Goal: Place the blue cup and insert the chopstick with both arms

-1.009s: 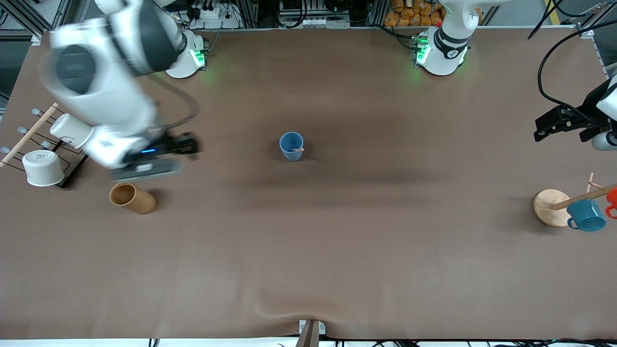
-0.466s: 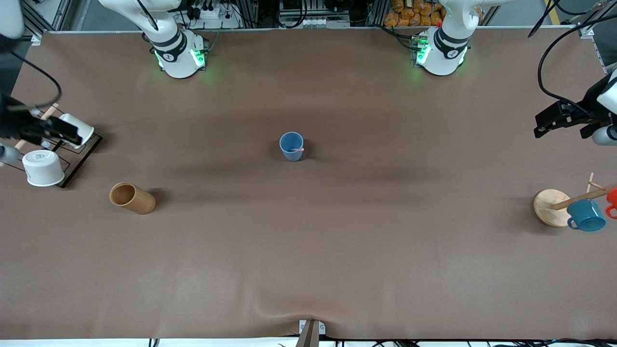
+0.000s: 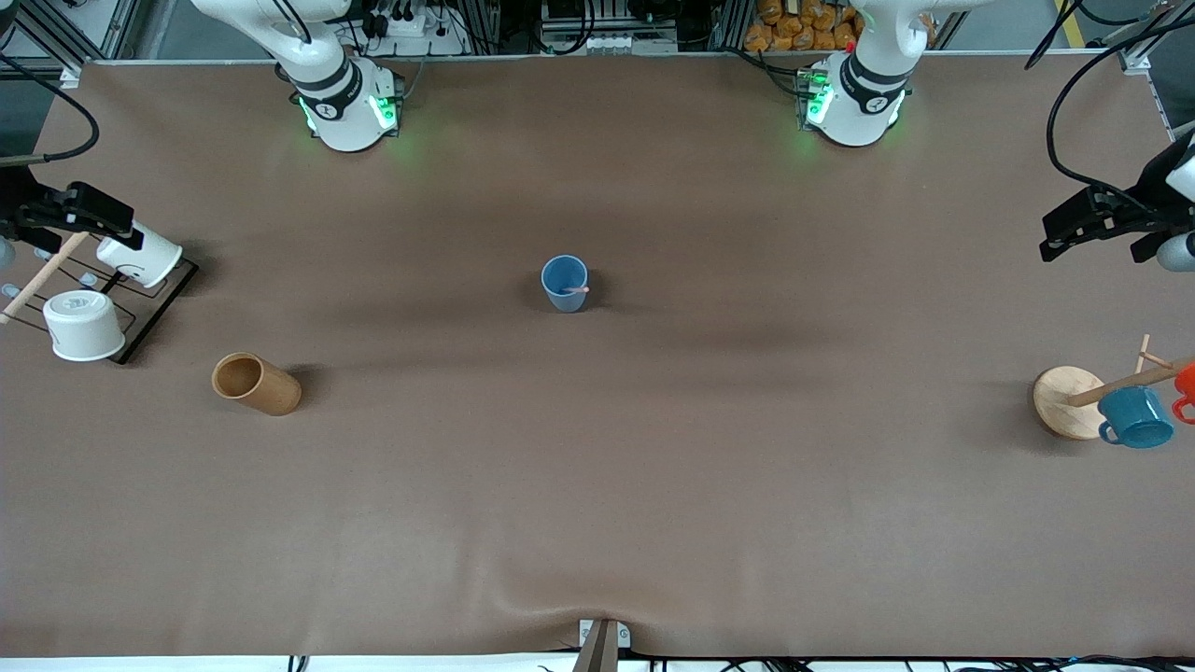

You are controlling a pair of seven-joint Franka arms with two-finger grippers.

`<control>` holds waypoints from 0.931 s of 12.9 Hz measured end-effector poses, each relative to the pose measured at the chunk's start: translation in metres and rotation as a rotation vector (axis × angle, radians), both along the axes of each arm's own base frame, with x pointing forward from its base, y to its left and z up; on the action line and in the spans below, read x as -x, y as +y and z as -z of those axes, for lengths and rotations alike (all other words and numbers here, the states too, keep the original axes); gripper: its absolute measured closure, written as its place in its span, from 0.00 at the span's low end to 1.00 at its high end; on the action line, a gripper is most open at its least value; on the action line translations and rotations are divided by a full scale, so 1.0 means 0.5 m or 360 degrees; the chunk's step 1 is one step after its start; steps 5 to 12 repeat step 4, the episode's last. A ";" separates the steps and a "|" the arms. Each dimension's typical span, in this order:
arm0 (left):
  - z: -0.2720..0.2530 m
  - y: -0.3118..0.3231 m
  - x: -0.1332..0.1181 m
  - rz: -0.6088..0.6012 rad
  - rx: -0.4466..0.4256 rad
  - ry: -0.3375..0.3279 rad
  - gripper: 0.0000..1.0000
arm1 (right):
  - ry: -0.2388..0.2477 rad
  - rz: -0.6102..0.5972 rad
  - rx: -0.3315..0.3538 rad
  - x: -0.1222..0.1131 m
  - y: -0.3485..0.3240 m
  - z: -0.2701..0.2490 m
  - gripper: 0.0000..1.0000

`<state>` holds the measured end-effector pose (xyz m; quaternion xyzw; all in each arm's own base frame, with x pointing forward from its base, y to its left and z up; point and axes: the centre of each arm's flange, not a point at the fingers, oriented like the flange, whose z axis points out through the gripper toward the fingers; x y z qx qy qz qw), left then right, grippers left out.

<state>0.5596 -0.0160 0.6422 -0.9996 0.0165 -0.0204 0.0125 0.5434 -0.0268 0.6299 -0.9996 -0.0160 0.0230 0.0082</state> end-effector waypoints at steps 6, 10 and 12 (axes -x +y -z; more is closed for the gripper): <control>-0.003 -0.001 0.000 0.0002 0.0000 -0.0005 0.00 | -0.0032 -0.0022 0.0001 0.011 0.013 -0.021 0.00; -0.003 -0.001 0.000 0.0002 0.0000 -0.0005 0.00 | -0.0032 -0.0022 0.0001 0.011 0.013 -0.021 0.00; -0.003 -0.001 0.000 0.0002 0.0000 -0.0005 0.00 | -0.0032 -0.0022 0.0001 0.011 0.013 -0.021 0.00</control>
